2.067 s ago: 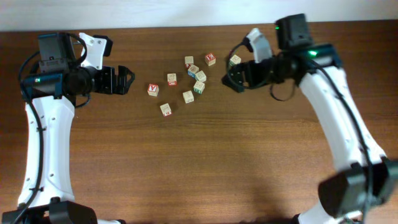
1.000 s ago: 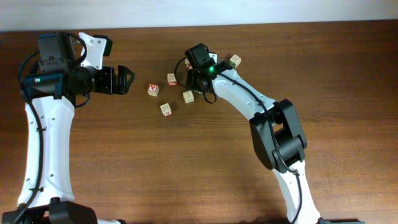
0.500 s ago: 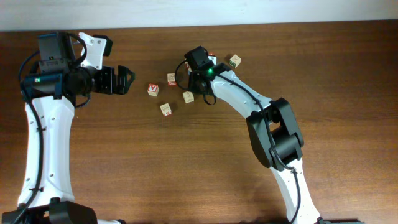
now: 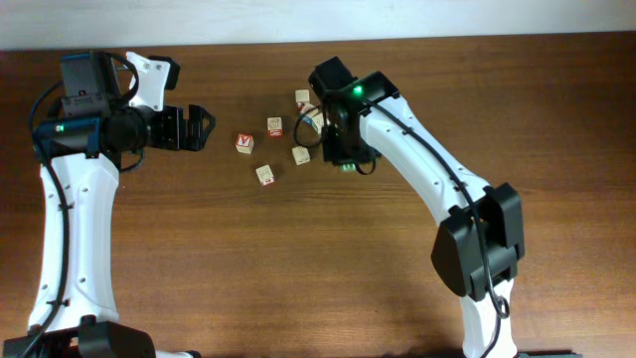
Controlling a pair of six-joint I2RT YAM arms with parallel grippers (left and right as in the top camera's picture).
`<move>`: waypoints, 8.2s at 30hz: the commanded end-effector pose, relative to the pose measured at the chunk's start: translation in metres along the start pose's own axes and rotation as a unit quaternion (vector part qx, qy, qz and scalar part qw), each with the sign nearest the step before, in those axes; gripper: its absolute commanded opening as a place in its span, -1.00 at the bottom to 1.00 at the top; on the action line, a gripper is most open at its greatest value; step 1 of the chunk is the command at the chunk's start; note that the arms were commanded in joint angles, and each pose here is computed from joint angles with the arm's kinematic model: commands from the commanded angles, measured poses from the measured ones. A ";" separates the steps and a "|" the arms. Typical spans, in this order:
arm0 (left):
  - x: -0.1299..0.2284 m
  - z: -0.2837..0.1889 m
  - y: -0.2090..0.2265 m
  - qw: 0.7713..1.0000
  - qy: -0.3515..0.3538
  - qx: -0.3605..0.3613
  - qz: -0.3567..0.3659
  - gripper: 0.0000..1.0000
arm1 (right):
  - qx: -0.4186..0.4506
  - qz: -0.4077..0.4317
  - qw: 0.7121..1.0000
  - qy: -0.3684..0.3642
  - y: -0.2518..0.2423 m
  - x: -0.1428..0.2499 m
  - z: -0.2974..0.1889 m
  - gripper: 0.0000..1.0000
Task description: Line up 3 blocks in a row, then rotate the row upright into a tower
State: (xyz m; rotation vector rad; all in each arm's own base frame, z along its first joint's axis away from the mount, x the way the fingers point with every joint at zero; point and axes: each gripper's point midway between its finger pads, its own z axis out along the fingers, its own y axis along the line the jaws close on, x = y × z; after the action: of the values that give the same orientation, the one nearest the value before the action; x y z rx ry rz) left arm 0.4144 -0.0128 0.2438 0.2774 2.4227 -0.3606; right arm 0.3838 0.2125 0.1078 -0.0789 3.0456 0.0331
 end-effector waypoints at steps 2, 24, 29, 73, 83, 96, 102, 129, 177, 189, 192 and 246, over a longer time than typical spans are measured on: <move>-0.007 -0.004 -0.001 1.000 -0.010 0.001 0.010 0.98 | 0.011 -0.017 0.997 0.076 0.001 0.043 0.030 -0.83; -0.007 -0.004 -0.001 1.000 -0.010 0.001 0.009 0.98 | -0.100 -0.090 0.986 -0.100 0.058 -0.043 0.000 0.39; -0.007 -0.004 -0.001 1.000 -0.010 0.001 0.010 0.98 | -0.104 -0.191 0.961 -0.170 0.078 -0.081 0.025 0.38; -0.007 -0.004 -0.001 1.000 -0.010 0.001 0.009 0.98 | 0.016 0.016 0.994 0.104 0.030 0.058 0.068 -0.69; -0.007 -0.004 -0.001 1.000 -0.010 0.001 0.009 0.98 | 0.048 0.000 0.994 0.096 0.034 0.073 0.083 -0.41; -0.007 -0.004 -0.001 1.000 -0.010 0.001 0.009 0.98 | -0.002 -0.081 0.995 -0.066 0.056 -0.023 0.015 0.28; -0.007 -0.004 -0.001 1.000 -0.010 0.001 0.010 0.98 | -0.012 -0.269 0.930 -0.248 0.060 -0.134 0.010 0.38; -0.007 -0.004 -0.001 1.000 -0.009 0.001 0.009 0.98 | -0.075 -0.194 0.951 -0.228 0.064 -0.133 -0.035 -0.54; -0.007 -0.004 -0.001 1.000 -0.009 0.001 0.009 0.98 | 0.008 -0.199 0.979 0.046 0.119 0.119 0.070 -0.55; -0.007 -0.004 -0.001 1.000 -0.009 0.001 0.009 0.98 | 0.084 -0.078 0.993 0.010 0.067 0.084 0.087 -0.60; -0.007 -0.004 -0.001 1.000 -0.009 0.001 0.009 0.98 | 0.084 -0.068 0.994 0.009 0.061 0.078 0.089 -0.60; 0.049 0.076 -0.039 0.988 0.118 0.056 -0.085 0.98 | -0.152 0.041 0.986 0.056 -0.029 0.091 0.082 -0.70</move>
State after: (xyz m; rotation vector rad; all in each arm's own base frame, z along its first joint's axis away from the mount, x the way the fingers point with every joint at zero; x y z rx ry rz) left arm 0.4126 -0.0581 0.1794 0.2113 2.6206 -0.5173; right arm 0.3073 0.1726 0.0201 0.0769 3.1206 0.4957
